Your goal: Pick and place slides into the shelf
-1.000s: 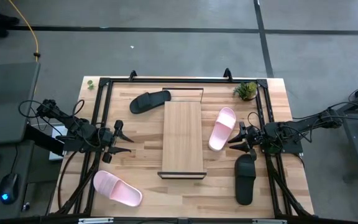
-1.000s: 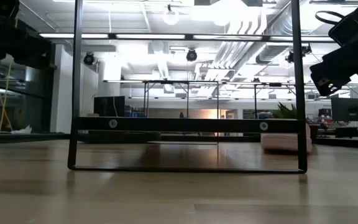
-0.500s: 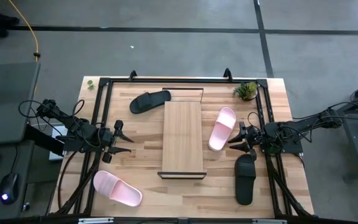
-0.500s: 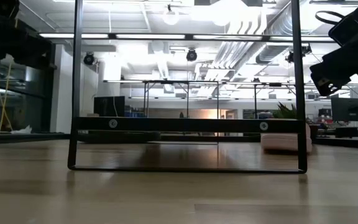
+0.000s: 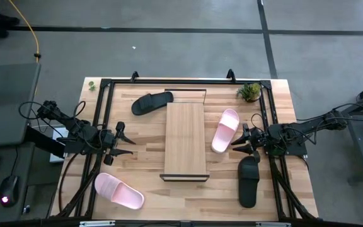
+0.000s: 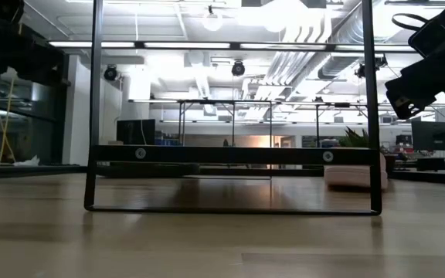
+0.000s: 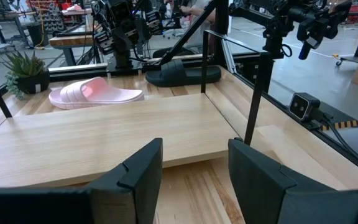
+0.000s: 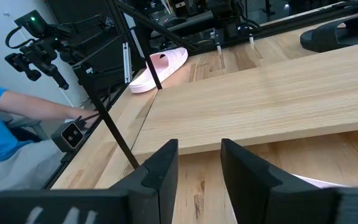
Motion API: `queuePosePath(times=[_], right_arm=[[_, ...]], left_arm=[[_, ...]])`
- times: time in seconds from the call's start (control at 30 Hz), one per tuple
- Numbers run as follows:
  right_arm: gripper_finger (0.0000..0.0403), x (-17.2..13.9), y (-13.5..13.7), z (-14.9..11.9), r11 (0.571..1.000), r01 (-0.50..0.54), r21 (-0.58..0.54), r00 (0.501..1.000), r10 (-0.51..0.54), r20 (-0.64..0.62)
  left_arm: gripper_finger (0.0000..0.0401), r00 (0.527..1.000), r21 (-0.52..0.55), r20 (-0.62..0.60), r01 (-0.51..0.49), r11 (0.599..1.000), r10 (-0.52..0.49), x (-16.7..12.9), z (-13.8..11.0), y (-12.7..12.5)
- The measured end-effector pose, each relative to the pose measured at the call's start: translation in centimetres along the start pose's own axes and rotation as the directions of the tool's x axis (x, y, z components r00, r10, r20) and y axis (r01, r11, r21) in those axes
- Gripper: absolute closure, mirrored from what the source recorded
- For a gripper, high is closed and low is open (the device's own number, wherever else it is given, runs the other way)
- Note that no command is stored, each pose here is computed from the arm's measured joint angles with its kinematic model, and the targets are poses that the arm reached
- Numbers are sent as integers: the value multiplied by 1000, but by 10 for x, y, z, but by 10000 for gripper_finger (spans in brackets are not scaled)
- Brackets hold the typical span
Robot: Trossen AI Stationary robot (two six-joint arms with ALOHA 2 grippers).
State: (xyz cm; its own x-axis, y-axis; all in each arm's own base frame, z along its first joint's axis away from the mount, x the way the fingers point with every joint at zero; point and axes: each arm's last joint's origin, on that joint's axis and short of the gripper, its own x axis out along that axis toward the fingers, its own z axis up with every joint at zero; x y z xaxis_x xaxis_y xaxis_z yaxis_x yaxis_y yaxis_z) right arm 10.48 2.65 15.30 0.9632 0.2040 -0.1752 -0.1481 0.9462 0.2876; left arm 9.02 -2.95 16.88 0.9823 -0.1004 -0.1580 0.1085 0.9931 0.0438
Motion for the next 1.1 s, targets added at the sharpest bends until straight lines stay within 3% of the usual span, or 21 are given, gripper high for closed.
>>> queuePosePath(times=[0.77, 0.9, 1.1], right_arm=[[289, 0, 0, 0, 1000, 0, 0, 1000, 0, 0], [289, 0, 0, 0, 997, 0, -73, 1000, 0, 0], [289, 0, 0, 0, 995, 0, -97, 1000, 0, 2]], left_arm=[[233, 1000, 0, 0, 0, 1000, 0, 0, 0, 0], [233, 1000, 0, 0, 0, 1000, 0, 0, 0, 0], [233, 1000, 0, 0, 0, 1000, 0, 0, 0, 0]])
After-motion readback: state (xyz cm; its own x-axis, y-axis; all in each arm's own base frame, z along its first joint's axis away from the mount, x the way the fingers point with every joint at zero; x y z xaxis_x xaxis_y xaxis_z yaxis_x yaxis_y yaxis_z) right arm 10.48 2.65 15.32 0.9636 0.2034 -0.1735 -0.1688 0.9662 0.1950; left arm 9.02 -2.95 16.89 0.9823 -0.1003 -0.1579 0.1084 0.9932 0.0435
